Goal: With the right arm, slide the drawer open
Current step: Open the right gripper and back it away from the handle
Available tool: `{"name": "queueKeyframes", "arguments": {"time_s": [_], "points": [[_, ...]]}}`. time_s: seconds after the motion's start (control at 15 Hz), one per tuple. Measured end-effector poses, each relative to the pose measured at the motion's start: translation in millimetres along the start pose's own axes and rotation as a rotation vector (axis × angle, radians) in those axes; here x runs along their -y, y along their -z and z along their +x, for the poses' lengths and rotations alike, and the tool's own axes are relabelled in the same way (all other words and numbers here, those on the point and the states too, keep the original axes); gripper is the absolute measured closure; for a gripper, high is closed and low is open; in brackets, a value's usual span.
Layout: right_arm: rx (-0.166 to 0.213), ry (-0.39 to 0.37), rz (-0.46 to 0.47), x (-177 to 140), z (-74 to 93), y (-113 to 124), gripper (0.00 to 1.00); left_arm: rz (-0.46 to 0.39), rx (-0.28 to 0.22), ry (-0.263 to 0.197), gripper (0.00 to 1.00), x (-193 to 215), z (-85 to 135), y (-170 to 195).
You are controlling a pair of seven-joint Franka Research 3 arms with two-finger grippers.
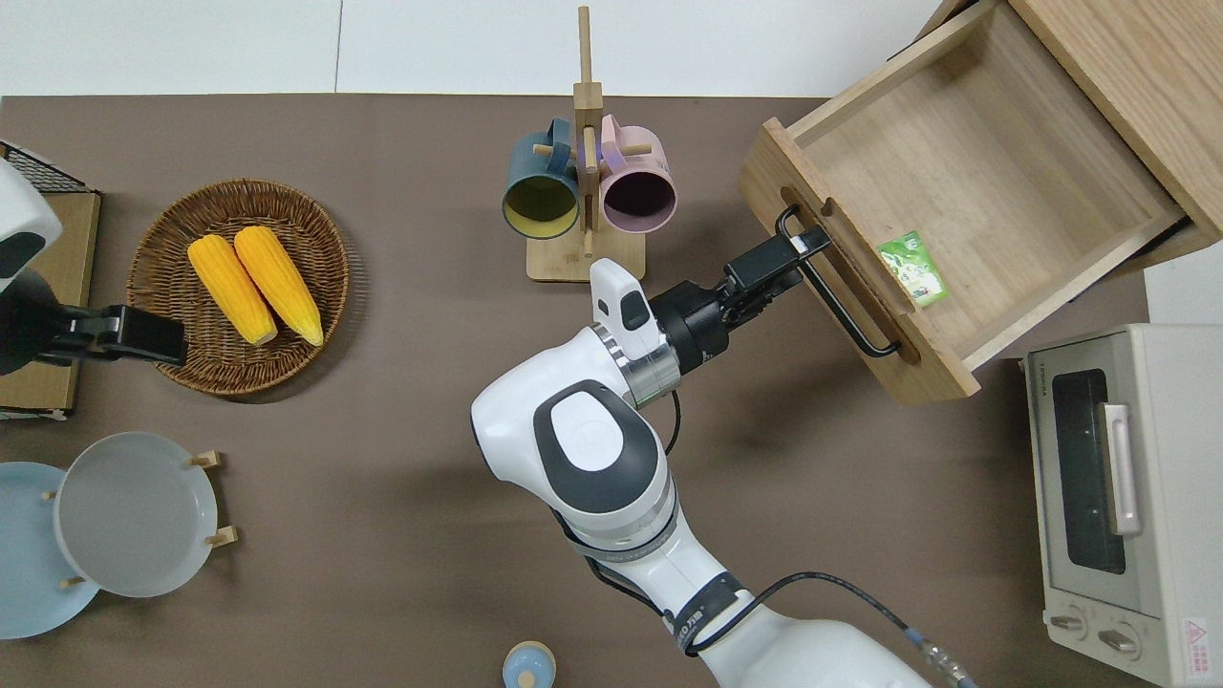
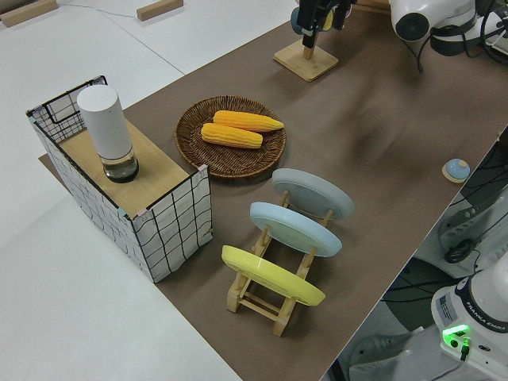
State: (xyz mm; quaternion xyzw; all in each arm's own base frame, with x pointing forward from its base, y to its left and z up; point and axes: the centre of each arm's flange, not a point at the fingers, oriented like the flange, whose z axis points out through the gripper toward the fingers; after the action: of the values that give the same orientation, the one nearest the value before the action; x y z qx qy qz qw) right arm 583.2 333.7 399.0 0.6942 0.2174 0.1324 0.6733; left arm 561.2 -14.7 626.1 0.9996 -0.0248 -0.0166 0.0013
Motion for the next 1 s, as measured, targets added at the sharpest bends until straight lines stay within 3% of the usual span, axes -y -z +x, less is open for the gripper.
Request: {"name": "queueKeyframes", "arguments": {"time_s": [0.07, 0.13, 0.4, 0.67, 1.0], "points": [[0.000, 0.000, 0.000, 0.0, 0.0, 0.0, 0.02, 0.000, 0.000, 0.000, 0.00, 0.0, 0.0, 0.0], [0.000, 0.000, 0.000, 0.0, 0.0, 0.0, 0.01, 0.000, 0.000, 0.000, 0.00, 0.0, 0.0, 0.0], [-0.007, -0.010, 0.000, -0.1, 0.0, 4.9, 0.01, 0.000, 0.000, 0.000, 0.00, 0.0, 0.0, 0.0], [-0.032, -0.039, 0.004, -2.8, -0.8, 27.5, 0.01, 0.000, 0.000, 0.000, 0.00, 0.0, 0.0, 0.0], [-0.011, -0.097, 0.092, -16.6, -4.3, 54.0, 0.01, 0.000, 0.000, 0.000, 0.00, 0.0, 0.0, 0.0]]}}
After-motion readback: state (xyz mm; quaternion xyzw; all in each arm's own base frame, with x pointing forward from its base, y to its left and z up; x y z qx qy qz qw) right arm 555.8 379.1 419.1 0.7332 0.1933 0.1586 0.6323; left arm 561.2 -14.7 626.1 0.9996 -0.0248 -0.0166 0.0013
